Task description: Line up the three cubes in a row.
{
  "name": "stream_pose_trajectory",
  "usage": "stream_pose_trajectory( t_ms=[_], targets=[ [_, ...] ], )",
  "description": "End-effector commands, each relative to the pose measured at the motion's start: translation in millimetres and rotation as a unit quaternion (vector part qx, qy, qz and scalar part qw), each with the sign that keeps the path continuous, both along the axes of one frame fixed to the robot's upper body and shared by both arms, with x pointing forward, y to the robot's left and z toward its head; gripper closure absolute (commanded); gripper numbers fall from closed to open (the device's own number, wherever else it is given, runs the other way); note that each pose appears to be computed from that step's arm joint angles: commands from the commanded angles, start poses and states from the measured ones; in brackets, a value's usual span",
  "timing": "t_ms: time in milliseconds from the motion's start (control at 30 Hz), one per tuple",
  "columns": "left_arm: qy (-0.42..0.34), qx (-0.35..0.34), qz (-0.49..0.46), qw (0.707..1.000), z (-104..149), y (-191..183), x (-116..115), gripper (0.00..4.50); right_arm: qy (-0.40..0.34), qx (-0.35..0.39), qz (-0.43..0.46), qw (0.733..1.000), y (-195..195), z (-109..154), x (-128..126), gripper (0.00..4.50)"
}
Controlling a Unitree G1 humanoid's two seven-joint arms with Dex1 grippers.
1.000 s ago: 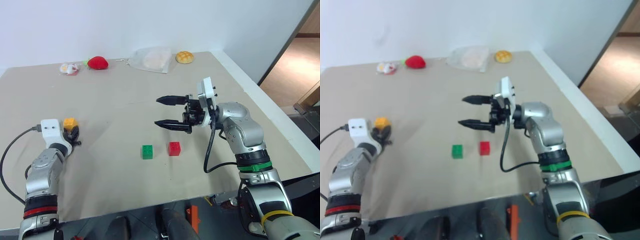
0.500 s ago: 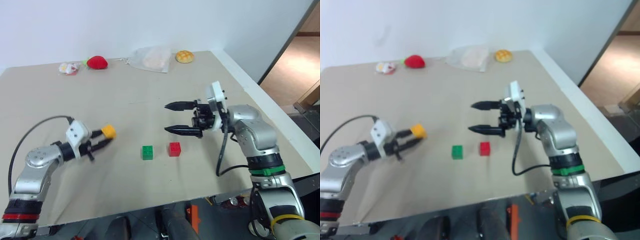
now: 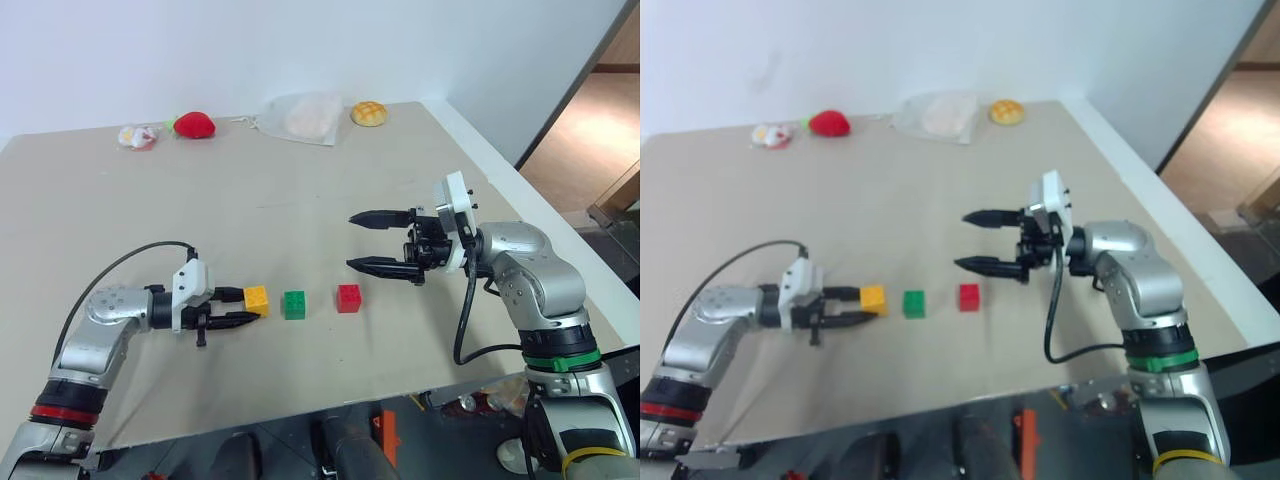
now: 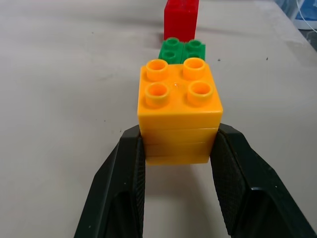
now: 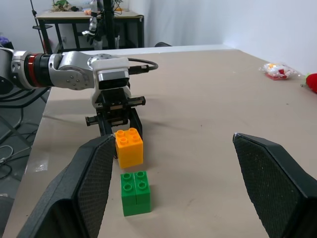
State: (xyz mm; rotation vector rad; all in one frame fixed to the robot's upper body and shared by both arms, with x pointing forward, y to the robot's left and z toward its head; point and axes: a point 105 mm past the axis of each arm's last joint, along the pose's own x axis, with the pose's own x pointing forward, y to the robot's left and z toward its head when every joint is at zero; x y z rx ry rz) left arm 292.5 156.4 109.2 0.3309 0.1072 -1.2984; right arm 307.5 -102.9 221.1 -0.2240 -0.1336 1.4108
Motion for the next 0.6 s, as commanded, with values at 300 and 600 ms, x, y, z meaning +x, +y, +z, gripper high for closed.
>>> stream_pose_trajectory(
  t_ms=[300, 600],
  targets=[
    [0.013, 0.015, 0.012, 1.0, -5, 20, 1, 3.21, -0.025, 0.007, 0.0, 1.0, -2, 14, -5, 0.57],
    [0.013, 0.021, 0.037, 0.999, -14, 22, 3, 1.28, -0.028, 0.007, 0.004, 1.0, 0, 15, -2, 0.57]
  ],
)
